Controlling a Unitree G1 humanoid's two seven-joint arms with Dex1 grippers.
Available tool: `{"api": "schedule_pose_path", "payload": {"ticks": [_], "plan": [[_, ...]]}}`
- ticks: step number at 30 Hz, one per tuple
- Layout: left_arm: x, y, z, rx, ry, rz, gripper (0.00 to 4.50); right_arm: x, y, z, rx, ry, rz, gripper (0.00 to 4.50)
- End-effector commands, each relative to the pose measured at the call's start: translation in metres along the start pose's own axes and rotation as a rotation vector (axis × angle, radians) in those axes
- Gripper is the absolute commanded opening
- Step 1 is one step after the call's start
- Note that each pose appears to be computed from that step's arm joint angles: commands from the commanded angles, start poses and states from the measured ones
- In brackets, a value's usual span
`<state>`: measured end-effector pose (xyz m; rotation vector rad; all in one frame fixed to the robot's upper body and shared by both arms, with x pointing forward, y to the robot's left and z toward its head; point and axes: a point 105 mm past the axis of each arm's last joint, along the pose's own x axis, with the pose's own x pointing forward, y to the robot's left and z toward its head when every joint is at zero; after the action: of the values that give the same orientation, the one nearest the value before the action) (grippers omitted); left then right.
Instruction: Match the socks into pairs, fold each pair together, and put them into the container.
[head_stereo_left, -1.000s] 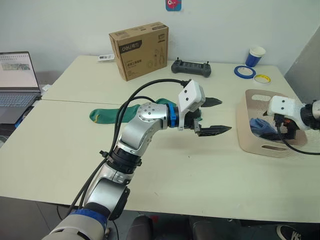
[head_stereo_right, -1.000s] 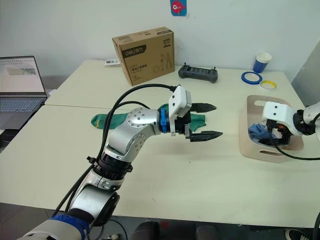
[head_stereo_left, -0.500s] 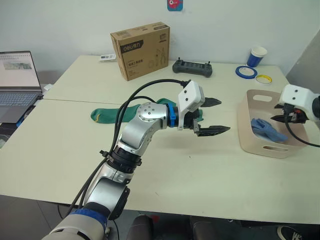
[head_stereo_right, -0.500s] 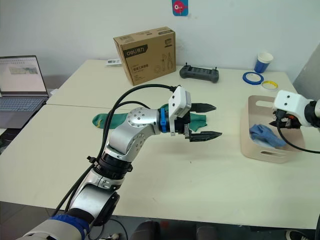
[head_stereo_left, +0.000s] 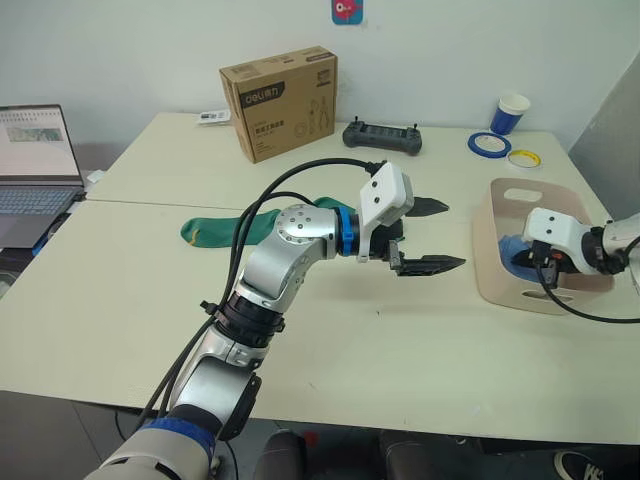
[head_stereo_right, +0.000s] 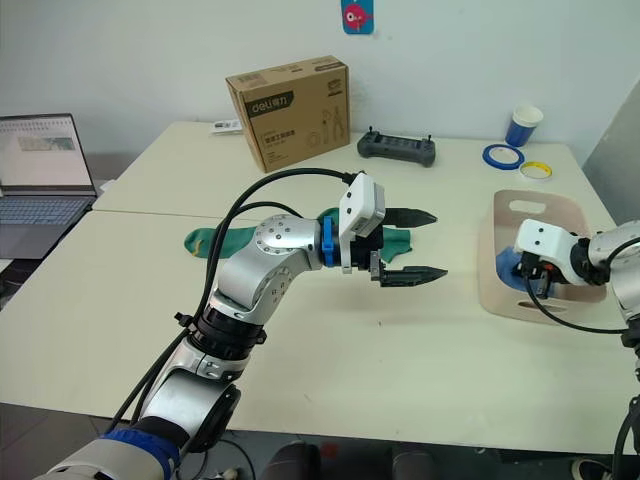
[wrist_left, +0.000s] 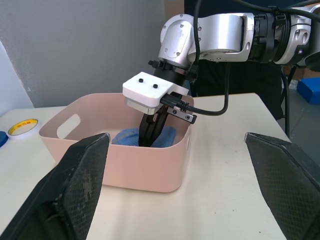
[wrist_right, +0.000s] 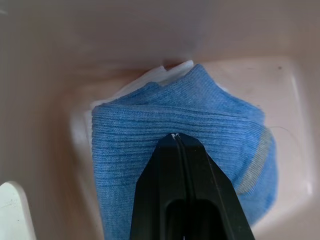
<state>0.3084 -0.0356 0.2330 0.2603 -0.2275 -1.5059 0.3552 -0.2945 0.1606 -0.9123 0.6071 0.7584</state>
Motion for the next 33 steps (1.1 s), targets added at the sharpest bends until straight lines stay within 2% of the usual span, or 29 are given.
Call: {"api": "schedule_pose_path", "payload": {"ticks": [1,3,9,12,14,15,20,23,26,28,33], "plan": [[0.002,-0.003,0.013,0.039,-0.03,-0.021,4.5,-0.01,-0.007,-0.002,0.026,-0.008,-0.034,0.03],[0.0,-0.001,0.012,0.039,-0.027,-0.014,4.5,-0.018,-0.014,0.001,0.01,-0.008,-0.064,0.03],[-0.024,0.016,0.002,0.045,0.028,0.06,4.5,-0.068,-0.045,0.031,-0.047,-0.061,-0.208,0.03],[-0.047,0.027,-0.01,0.052,0.068,0.137,4.5,-0.088,-0.057,0.063,-0.033,-0.194,-0.31,0.03],[-0.063,0.033,-0.017,0.038,0.079,0.202,4.5,-0.089,-0.053,0.088,0.001,-0.329,-0.346,0.38],[-0.073,0.035,-0.022,0.021,0.091,0.241,4.5,-0.085,-0.044,0.101,0.018,-0.399,-0.344,0.58],[-0.121,0.036,-0.05,-0.031,0.121,0.456,4.5,-0.043,0.024,0.139,0.184,-0.638,-0.301,2.34],[-0.145,0.03,-0.07,-0.07,0.144,0.571,4.5,-0.012,0.066,0.146,0.304,-0.709,-0.3,3.27],[-0.169,0.02,-0.089,-0.095,0.169,0.695,4.5,0.013,0.092,0.136,0.376,-0.684,-0.362,4.32],[-0.182,0.013,-0.099,-0.116,0.177,0.775,4.5,0.023,0.099,0.124,0.436,-0.668,-0.443,4.41],[-0.204,-0.009,-0.123,-0.125,0.251,0.93,4.5,0.039,0.126,0.108,0.484,-0.632,-0.492,4.41]]}}
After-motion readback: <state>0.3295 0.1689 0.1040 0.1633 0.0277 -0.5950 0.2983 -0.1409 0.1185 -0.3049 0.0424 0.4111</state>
